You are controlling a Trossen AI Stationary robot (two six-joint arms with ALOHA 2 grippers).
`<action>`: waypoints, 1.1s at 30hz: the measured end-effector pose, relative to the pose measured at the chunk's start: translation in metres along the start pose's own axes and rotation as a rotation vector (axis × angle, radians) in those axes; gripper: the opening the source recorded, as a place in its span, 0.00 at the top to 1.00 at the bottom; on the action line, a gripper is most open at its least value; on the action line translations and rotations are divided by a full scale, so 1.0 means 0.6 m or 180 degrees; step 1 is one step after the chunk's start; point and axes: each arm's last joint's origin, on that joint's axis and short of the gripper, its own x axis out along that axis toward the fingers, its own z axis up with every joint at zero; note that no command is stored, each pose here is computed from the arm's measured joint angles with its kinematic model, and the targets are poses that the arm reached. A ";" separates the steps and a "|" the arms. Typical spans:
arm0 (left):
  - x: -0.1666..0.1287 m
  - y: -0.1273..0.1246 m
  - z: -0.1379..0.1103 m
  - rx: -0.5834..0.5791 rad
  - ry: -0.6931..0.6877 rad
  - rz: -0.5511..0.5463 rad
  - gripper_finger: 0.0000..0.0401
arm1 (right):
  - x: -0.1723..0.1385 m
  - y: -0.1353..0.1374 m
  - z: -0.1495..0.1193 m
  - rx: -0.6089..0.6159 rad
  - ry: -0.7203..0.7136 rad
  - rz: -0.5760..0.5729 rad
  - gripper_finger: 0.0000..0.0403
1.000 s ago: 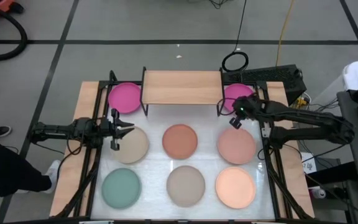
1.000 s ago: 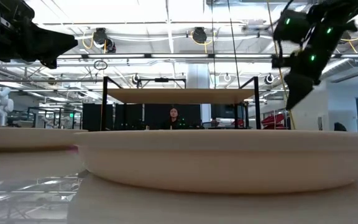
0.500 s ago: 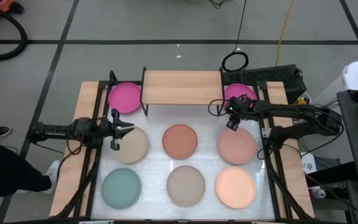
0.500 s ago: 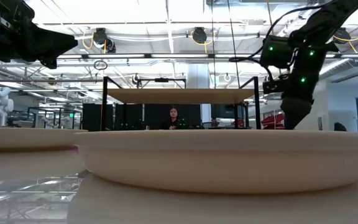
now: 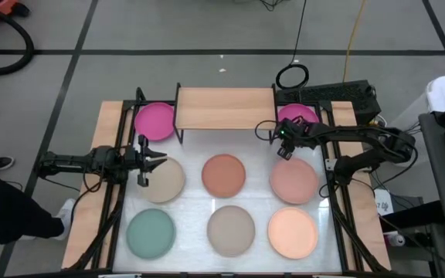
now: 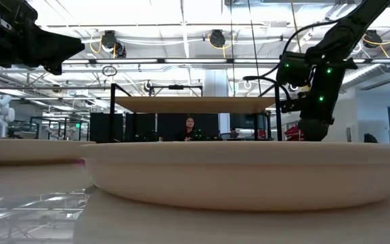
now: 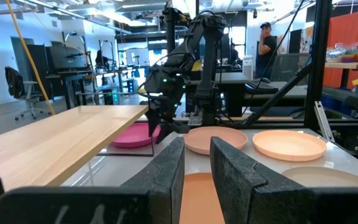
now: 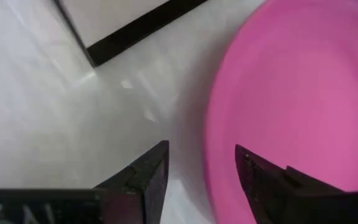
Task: Place and stack plates onto a shelf
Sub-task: Put the right pink plate on the shelf
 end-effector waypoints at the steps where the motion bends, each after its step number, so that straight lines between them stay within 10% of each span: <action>1: 0.000 0.000 0.000 0.0000 0.0000 0.0000 0.80 | 0.002 0.000 0.001 0.0010 -0.0005 0.0024 0.61; 14: 0.000 0.000 0.000 -0.0001 -0.0001 0.0000 0.80 | -0.006 -0.007 -0.003 0.0050 0.0004 -0.0002 0.97; 23: 0.000 0.000 0.000 -0.0001 -0.0001 -0.0001 0.80 | -0.038 -0.020 -0.015 0.0268 -0.0073 -0.0313 0.99; 33: 0.000 0.000 0.000 -0.0001 -0.0003 -0.0001 0.80 | -0.140 -0.055 -0.026 0.0629 -0.1178 -0.0504 1.00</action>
